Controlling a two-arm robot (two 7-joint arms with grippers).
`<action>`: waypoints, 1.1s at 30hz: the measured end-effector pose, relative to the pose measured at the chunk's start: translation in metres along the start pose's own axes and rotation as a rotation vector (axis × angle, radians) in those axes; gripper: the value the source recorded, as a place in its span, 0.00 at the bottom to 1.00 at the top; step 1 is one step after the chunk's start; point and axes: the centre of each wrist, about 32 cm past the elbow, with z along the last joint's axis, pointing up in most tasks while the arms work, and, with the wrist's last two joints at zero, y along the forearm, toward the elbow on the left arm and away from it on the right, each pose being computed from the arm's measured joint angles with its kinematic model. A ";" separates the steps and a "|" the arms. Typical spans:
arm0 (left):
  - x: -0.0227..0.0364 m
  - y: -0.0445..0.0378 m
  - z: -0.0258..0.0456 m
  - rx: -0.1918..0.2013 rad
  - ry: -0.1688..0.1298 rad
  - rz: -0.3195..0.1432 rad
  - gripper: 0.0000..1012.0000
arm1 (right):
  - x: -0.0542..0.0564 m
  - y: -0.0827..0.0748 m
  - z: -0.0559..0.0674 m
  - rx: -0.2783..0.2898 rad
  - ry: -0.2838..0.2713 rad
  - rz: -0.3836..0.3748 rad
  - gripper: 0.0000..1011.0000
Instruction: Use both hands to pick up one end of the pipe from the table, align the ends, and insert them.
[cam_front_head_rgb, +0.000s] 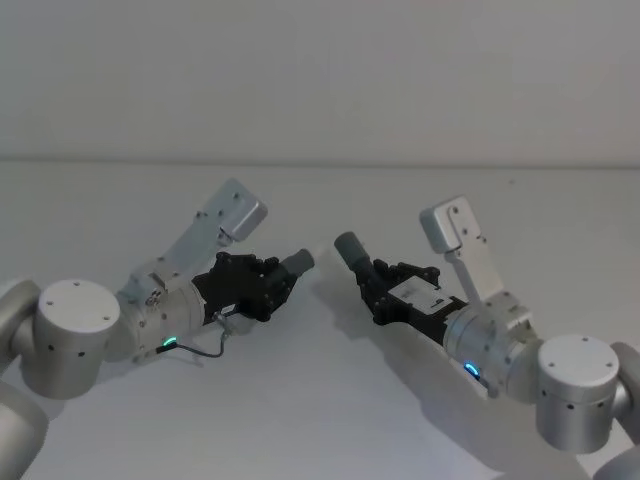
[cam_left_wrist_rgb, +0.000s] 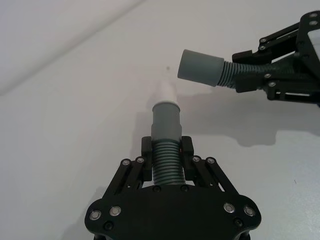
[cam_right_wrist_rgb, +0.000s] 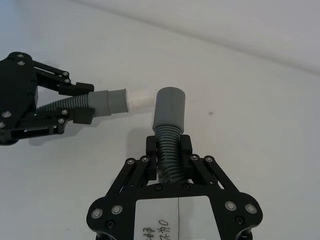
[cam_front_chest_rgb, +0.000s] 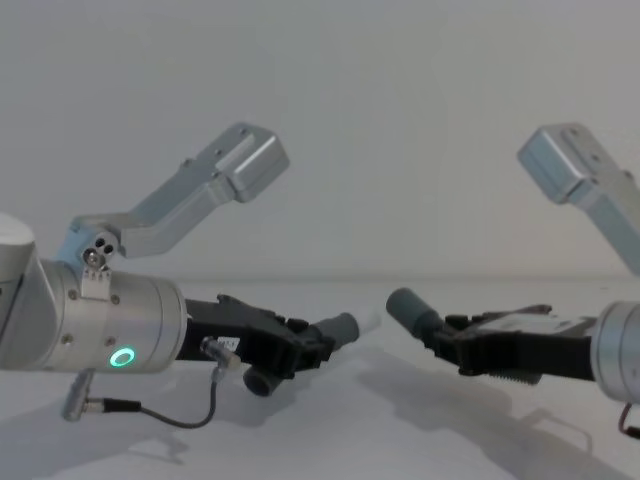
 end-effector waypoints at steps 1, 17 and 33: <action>0.0002 0.0003 0.0000 -0.006 -0.007 0.000 0.33 | 0.000 -0.002 0.000 0.006 -0.007 -0.001 0.26; 0.0105 0.0095 -0.0013 -0.162 -0.206 -0.004 0.33 | 0.008 -0.041 0.008 0.101 -0.256 0.005 0.26; 0.0290 0.0185 -0.0037 -0.316 -0.455 -0.027 0.33 | 0.016 -0.077 0.009 0.106 -0.485 0.082 0.26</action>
